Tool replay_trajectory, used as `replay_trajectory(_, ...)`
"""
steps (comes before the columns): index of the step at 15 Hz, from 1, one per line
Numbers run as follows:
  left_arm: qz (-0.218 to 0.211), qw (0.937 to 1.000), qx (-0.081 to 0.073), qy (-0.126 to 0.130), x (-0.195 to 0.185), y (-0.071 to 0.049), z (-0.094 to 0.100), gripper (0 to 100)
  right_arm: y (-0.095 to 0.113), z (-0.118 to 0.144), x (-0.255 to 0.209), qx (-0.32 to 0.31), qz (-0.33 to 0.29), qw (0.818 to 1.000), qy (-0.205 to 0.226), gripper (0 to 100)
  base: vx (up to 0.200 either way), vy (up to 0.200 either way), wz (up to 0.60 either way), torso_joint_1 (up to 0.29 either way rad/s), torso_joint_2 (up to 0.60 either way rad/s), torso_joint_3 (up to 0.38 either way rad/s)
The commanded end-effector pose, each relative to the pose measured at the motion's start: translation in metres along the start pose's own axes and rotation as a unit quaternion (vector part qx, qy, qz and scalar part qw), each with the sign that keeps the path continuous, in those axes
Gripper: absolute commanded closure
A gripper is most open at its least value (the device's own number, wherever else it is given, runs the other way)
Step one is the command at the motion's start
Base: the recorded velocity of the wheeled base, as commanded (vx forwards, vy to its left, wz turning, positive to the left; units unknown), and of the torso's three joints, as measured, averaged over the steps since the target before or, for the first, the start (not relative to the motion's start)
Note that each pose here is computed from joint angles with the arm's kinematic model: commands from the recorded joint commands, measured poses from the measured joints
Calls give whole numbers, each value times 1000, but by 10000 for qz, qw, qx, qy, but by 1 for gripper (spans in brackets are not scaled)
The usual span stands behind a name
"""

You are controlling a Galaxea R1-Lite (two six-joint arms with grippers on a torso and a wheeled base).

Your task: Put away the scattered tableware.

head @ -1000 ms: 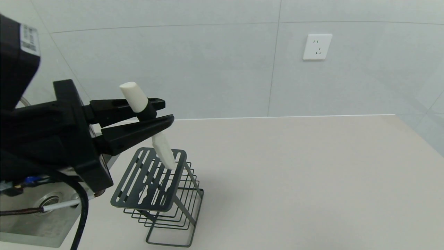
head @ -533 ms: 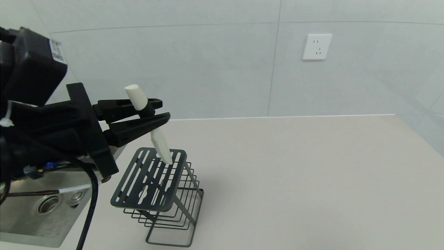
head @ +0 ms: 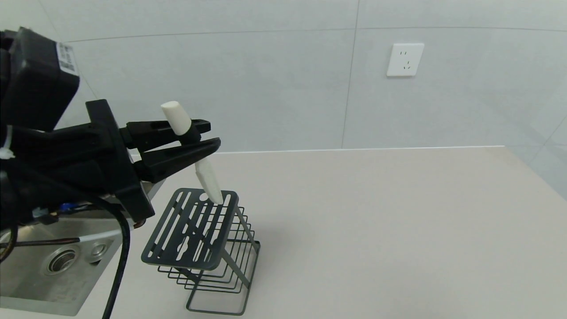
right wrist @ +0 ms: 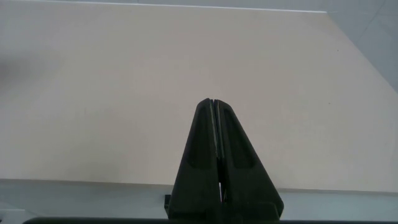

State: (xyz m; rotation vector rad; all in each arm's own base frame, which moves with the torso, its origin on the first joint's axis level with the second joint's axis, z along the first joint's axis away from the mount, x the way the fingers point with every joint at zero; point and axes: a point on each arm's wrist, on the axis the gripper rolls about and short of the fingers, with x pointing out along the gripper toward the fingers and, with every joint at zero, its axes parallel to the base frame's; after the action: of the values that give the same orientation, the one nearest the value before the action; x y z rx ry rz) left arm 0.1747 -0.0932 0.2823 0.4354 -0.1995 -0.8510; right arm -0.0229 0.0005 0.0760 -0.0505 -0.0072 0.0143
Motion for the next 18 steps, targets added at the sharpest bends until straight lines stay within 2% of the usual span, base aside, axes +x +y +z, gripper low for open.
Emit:
replay_trajectory(1,0,10000,-1,-2,2,1,0,100,0,0,0,7,5,10000,3,100,0,0,0,0,0,0)
replay_trajectory(7,-137,9999,-36,15,2,-2,-4,100,0,0,0,7,5,10000,3,100,0,0,0,0,0,0)
replay_trajectory(18,-121,9999,-62,86,3,-2,-7,100,0,0,0,7,5,10000,3,100,0,0,0,0,0,0)
